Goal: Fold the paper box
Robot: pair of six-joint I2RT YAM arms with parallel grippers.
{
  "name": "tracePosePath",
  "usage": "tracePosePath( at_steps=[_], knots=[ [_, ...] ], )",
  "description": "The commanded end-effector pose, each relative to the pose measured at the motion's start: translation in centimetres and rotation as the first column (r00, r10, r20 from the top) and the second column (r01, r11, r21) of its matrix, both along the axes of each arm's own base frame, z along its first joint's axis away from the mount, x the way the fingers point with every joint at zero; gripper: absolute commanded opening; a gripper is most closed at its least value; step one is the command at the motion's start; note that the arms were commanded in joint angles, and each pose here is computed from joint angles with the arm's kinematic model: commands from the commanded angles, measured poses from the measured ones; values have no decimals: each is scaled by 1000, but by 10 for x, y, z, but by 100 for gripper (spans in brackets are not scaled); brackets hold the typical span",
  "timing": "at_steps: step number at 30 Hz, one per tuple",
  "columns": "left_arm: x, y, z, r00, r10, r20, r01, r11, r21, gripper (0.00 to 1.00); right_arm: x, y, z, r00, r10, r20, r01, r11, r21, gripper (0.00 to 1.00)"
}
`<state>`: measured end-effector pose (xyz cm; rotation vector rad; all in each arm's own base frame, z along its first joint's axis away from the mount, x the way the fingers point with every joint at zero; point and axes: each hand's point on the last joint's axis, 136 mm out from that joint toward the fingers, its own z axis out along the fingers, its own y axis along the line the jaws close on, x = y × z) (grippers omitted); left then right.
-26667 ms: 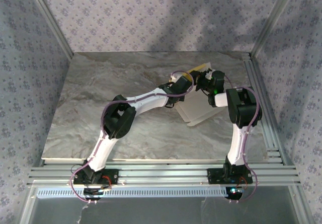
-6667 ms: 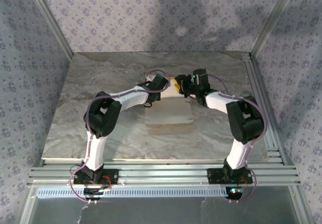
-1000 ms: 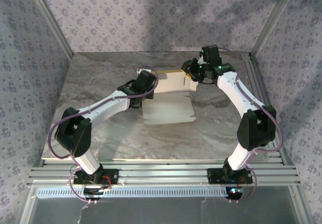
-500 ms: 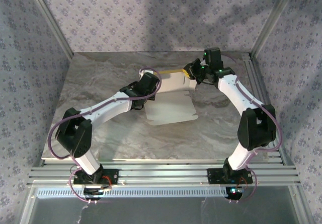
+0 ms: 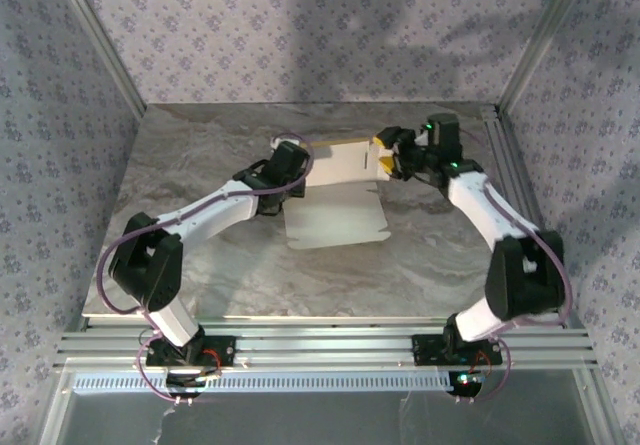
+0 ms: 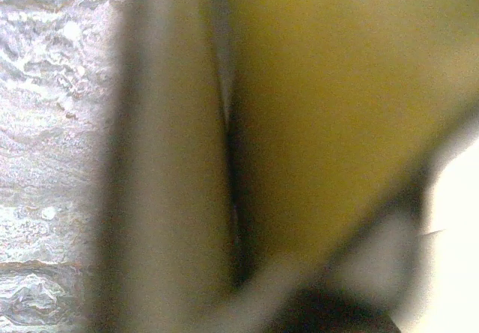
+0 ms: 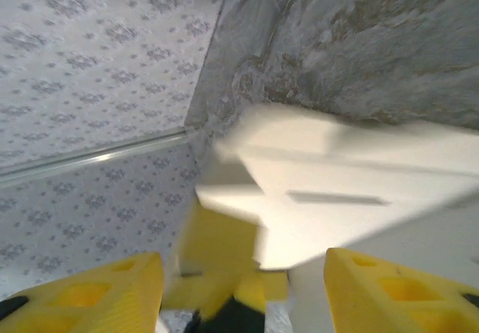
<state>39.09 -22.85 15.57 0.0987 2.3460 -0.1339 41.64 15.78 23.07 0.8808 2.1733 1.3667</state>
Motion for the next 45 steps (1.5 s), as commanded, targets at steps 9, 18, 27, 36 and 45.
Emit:
tracePosePath(
  at_steps=[9, 18, 27, 36, 45],
  knots=[
    [25, 31, 45, 1000, 18, 1, -15, 831, -555, 0, -31, -27, -34, 996, 52, 70, -57, 995, 83, 47],
    [16, 25, 41, 999, 19, 28, 2, 777, -629, 0, 16, 6, -29, 996, 74, 57, -87, 953, 291, 49],
    [15, 18, 40, 999, 10, 36, 15, 787, -617, 0, 26, 38, -6, 989, 121, 88, -144, 933, 331, 48],
    [14, 15, 39, 999, 10, 37, 13, 807, -590, 0, 16, 53, -1, 983, 155, 98, -179, 932, 317, 42],
    [13, 15, 36, 999, 23, 29, -3, 835, -551, 0, 8, 56, 3, 981, 160, 112, -187, 936, 298, 38]
  ],
)
